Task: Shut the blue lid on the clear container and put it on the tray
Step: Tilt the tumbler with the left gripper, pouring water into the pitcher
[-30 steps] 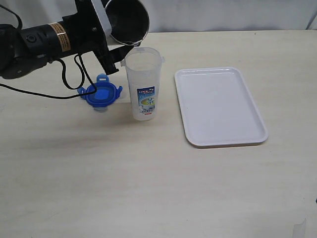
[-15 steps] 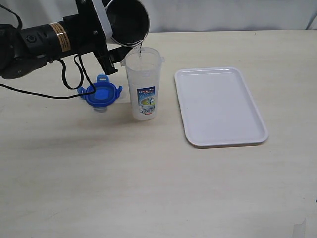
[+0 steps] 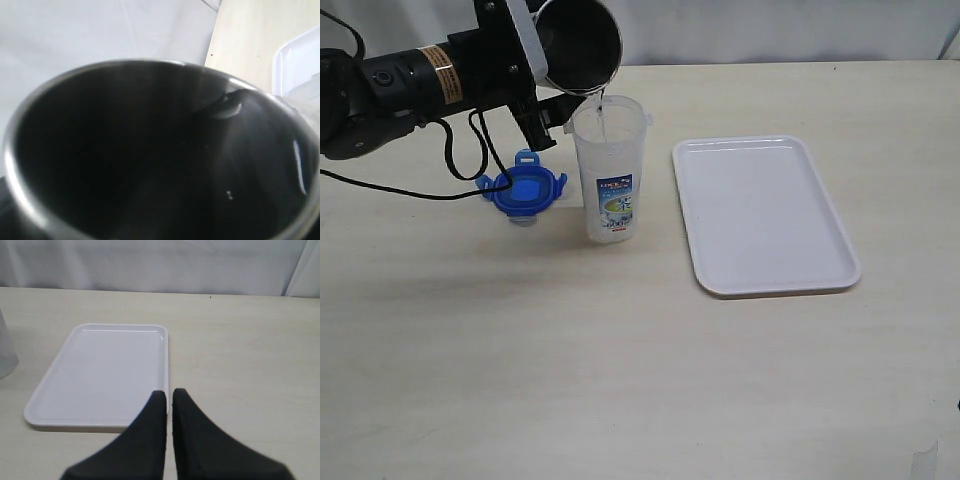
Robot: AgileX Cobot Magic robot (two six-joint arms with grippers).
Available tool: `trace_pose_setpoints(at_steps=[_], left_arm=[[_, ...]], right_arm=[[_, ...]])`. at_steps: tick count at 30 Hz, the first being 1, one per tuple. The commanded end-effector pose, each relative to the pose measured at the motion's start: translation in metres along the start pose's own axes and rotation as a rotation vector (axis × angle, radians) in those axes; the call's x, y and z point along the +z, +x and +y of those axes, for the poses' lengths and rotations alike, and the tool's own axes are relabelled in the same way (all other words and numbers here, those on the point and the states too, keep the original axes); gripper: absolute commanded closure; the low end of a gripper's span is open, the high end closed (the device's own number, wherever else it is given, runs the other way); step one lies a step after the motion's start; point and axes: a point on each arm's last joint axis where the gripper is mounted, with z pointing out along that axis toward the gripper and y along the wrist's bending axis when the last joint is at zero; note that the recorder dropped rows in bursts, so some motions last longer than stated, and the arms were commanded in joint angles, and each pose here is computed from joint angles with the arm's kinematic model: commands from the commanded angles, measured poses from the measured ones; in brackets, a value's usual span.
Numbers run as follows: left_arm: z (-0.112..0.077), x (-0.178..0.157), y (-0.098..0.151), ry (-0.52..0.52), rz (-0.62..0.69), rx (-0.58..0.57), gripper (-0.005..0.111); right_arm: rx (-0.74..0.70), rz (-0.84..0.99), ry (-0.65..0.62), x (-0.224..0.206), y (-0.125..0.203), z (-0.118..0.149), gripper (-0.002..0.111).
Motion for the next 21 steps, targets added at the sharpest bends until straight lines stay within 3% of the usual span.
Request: trace_pose_setpoints(at_steps=[1,21], left_arm=[[0.0131,-0.0001,-0.0109,-0.072,-0.071,0.023,0.107],[0.0131,-0.0001,-0.011,-0.074,-0.07,0.075,0.107]], right_arm=[[-0.002,-0.005,0.005,-0.0001,0.0003,-0.0003,0.104],[-0.002,-0.005,0.005,-0.0001,0.0003,-0.0003,0.104]])
